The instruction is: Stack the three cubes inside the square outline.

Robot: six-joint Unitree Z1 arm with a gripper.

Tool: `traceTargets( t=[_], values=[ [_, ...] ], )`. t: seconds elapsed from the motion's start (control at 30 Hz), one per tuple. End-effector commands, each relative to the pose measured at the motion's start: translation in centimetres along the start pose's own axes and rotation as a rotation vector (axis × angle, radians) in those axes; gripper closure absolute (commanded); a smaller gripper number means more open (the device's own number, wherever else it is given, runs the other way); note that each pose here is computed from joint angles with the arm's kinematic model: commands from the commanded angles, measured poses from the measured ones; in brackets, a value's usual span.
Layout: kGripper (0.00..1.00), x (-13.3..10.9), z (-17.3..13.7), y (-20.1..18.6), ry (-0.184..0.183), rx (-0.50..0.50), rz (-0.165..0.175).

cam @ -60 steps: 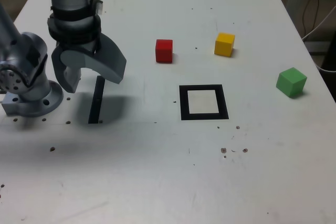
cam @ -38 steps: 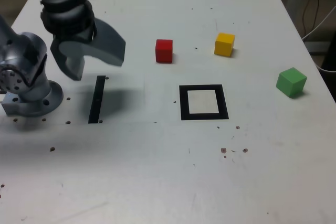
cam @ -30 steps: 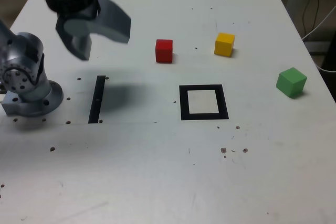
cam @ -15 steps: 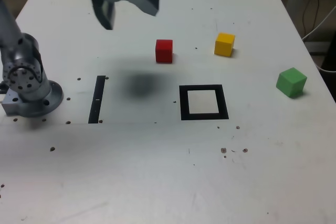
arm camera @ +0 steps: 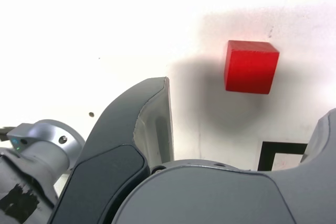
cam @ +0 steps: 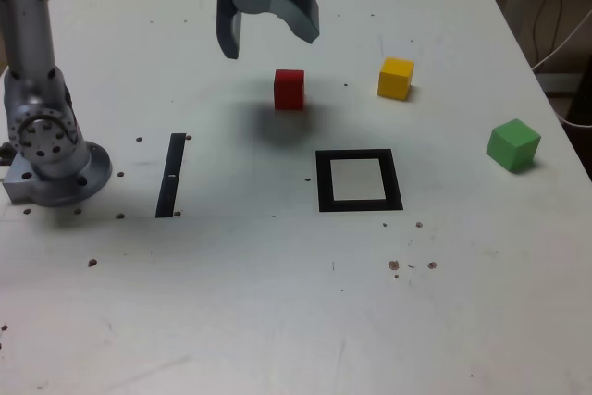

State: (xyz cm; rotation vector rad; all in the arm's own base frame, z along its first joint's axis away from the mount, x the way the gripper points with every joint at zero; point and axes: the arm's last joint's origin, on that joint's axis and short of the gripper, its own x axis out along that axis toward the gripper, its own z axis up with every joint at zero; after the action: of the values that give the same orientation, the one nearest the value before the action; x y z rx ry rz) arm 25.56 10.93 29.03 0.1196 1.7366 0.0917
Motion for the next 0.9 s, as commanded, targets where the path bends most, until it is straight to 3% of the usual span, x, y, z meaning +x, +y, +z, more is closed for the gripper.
traceTargets(
  t=[0.0, 0.23, 0.87],
  values=[
    [0.04, 0.9, 0.7, 0.2, 0.02, 0.003, -0.007],
    [0.06, 3.6, 2.2, 0.2, 0.079, 0.015, -0.037],
    [0.16, 6.1, 5.0, 0.8, 0.103, 0.029, -0.043]
  ],
)
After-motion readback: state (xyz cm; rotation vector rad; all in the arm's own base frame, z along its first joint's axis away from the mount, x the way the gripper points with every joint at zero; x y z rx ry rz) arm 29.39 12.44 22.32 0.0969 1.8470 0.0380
